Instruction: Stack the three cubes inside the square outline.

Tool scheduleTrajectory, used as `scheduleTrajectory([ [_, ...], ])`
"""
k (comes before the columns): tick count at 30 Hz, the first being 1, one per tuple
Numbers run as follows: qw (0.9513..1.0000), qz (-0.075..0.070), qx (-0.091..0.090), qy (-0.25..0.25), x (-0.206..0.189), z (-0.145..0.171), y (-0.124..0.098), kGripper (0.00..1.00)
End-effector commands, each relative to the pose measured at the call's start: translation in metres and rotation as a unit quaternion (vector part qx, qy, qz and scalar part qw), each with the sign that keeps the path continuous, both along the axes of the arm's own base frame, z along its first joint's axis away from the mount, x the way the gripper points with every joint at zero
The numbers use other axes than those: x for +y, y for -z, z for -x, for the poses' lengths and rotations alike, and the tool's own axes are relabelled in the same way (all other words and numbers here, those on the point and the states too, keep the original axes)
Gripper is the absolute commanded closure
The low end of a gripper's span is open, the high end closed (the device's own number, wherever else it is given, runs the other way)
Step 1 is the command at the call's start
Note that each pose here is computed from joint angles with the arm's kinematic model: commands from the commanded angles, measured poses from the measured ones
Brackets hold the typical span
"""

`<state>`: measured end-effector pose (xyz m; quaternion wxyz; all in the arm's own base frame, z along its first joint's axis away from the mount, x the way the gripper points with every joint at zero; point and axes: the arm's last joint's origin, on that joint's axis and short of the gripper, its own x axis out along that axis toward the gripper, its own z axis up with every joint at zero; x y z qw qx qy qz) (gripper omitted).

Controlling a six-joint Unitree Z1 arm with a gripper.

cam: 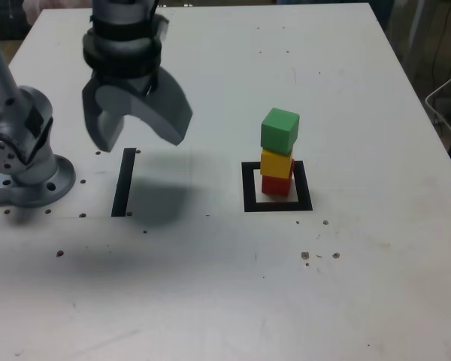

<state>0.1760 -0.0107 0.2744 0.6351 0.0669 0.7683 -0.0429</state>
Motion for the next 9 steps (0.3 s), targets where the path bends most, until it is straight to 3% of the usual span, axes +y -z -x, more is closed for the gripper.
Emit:
scheduleTrajectory([
  [1, 0.9999, 0.003, 0.011, -0.012, -0.002, 0.002, 0.006, 0.01],
  [5, 0.9988, 0.006, 0.03, -0.037, -0.004, 0.009, 0.015, 0.01],
  [9, 0.9984, 0.007, 0.031, -0.047, -0.004, 0.013, 0.017, 0.01],
])
